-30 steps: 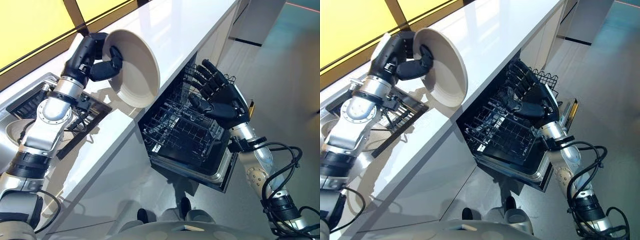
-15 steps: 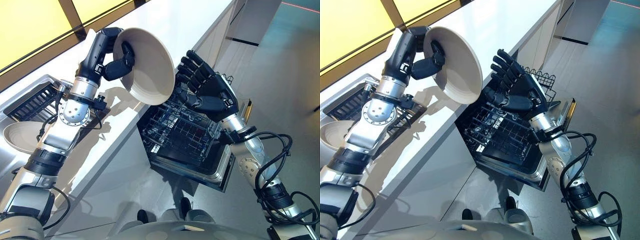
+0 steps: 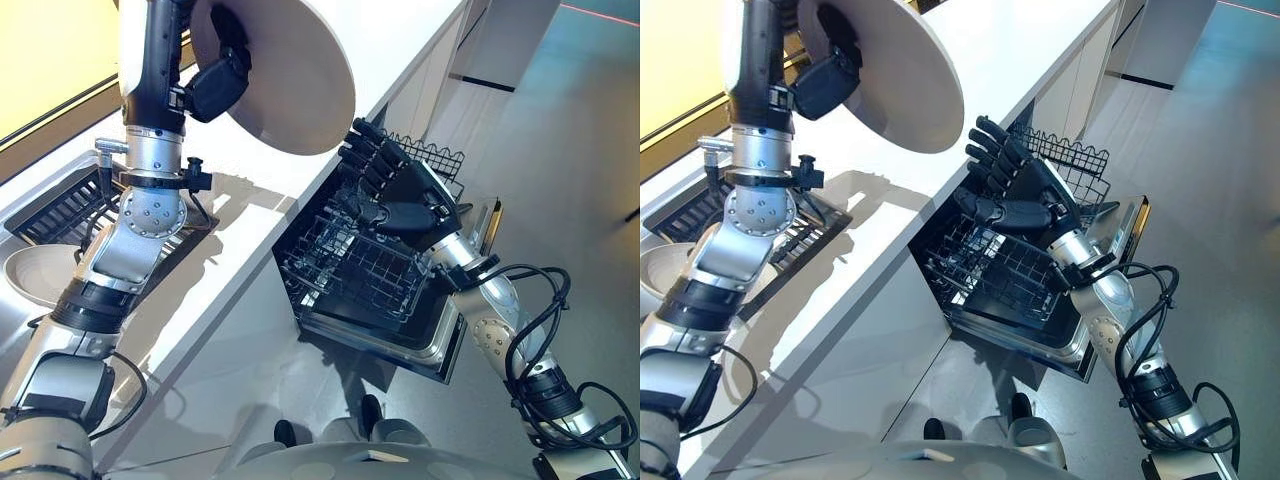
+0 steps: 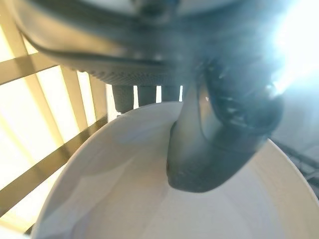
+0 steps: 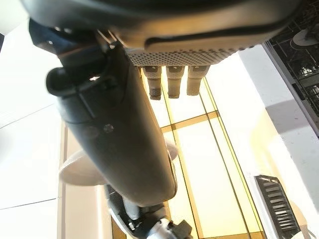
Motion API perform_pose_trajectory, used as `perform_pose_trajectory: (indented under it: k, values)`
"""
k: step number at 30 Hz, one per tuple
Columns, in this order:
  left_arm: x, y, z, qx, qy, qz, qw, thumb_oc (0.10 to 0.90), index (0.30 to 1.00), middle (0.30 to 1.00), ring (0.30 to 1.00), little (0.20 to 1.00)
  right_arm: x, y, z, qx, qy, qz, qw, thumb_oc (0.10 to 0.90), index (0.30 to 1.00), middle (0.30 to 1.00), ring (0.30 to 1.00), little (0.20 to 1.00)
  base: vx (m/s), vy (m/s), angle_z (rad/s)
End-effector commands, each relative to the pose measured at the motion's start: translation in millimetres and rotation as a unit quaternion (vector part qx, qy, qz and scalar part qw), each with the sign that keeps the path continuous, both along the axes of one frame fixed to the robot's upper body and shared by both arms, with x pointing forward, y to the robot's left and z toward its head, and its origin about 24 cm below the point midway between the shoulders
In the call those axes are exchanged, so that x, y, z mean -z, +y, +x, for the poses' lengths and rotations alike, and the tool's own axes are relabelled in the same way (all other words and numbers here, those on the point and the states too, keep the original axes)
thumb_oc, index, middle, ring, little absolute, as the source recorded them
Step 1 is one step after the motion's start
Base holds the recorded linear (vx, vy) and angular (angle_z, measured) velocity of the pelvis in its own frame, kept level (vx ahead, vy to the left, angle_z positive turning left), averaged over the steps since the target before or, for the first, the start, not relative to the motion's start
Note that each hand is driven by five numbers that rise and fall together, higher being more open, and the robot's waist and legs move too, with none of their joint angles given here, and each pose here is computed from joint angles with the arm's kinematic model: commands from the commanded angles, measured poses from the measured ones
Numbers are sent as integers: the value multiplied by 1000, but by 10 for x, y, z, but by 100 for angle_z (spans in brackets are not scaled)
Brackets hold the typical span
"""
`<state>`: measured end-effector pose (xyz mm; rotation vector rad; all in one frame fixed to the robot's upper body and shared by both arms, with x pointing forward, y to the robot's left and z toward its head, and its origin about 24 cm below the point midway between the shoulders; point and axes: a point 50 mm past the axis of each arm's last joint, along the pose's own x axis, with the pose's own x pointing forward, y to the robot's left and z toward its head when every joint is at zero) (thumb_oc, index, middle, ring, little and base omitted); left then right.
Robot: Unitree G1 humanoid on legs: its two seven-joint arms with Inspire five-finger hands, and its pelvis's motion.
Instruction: Pick up plates and place into dishwasher.
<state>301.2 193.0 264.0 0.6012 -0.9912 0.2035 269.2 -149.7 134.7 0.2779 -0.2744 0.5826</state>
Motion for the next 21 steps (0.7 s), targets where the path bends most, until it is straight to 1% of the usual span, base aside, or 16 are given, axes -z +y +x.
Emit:
perform_pose_trajectory:
  k: [1, 4, 15, 21]
  values:
    - [-592, -7, -130, 2, -148, -6, 989, 100, 300, 300, 300, 200, -543, 191, -75, -53, -126, 69, 988, 800, 900, 900, 900, 900, 0, 0, 0]
    - [-536, -64, -102, 9, -135, -2, 991, 100, 300, 300, 300, 200, -560, 215, -76, -54, -132, 72, 987, 800, 900, 900, 900, 900, 0, 0, 0]
    - [-141, -150, 66, 30, -58, -23, 998, 100, 300, 300, 300, 200, -703, 232, -84, -61, -167, 91, 980, 800, 900, 900, 900, 900, -11, -5, -5]
    - [57, -232, 107, 49, -28, -35, 998, 100, 300, 300, 300, 200, -814, 241, -78, -62, -191, 107, 974, 800, 900, 900, 900, 900, -1, 0, -1]
